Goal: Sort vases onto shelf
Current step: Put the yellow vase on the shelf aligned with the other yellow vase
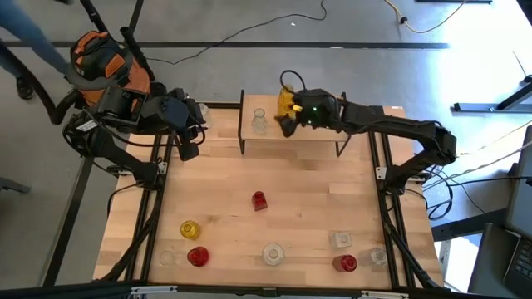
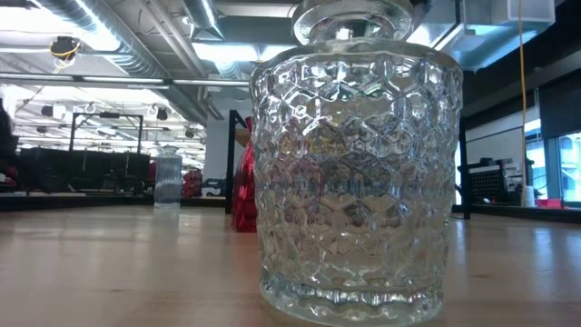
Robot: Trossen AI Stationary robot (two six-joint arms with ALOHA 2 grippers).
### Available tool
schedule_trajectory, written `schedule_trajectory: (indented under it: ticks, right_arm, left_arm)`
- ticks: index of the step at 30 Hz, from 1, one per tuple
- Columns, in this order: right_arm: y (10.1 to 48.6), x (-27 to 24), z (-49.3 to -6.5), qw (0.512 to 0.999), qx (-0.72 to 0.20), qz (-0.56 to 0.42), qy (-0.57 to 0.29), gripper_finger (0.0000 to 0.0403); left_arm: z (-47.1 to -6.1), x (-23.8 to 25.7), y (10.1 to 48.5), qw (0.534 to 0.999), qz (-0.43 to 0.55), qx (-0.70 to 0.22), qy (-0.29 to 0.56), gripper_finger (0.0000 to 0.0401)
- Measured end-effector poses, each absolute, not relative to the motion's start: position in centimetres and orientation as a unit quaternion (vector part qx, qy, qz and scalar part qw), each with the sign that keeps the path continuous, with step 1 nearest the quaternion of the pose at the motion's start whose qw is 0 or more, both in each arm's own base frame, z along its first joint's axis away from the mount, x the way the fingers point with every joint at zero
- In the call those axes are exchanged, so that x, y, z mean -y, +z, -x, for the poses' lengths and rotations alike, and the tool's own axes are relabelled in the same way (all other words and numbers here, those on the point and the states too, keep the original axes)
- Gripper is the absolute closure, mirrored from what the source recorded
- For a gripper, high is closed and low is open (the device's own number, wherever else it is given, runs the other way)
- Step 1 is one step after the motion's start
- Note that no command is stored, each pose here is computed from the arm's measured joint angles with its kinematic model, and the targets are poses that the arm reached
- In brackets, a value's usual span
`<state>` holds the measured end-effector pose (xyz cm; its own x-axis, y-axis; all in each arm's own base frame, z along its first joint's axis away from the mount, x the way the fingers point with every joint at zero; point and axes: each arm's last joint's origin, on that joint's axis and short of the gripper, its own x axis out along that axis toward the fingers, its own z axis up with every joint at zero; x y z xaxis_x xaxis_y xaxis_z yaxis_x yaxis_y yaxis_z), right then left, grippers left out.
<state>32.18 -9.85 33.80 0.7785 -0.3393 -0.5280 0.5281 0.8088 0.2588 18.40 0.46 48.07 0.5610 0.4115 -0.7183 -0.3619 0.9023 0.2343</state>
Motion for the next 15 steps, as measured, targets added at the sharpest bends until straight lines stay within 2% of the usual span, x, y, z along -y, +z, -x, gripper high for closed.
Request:
schedule_trajectory:
  ticks: [3,5,10,15]
  right_arm:
    - [33.7,7.9,-32.5,0.921,-0.263,-0.241,-0.158,0.0111]
    - [33.3,6.3,-32.6,0.914,-0.290,-0.237,-0.158,0.0111]
    - [31.8,3.5,-32.5,0.891,-0.297,-0.163,-0.302,0.0111]
    - [30.8,4.6,-32.8,0.867,-0.284,-0.192,-0.362,0.0129]
  left_arm:
    - [-18.4,-0.5,48.1,0.883,-0.032,-0.414,0.219,0.0332]
    - [-18.4,-0.5,48.1,0.882,-0.036,-0.414,0.221,0.0332]
    - [-18.4,-0.5,48.1,0.882,-0.042,-0.416,0.219,0.0332]
    - [-18.4,-0.5,48.1,0.882,-0.043,-0.416,0.218,0.0332]
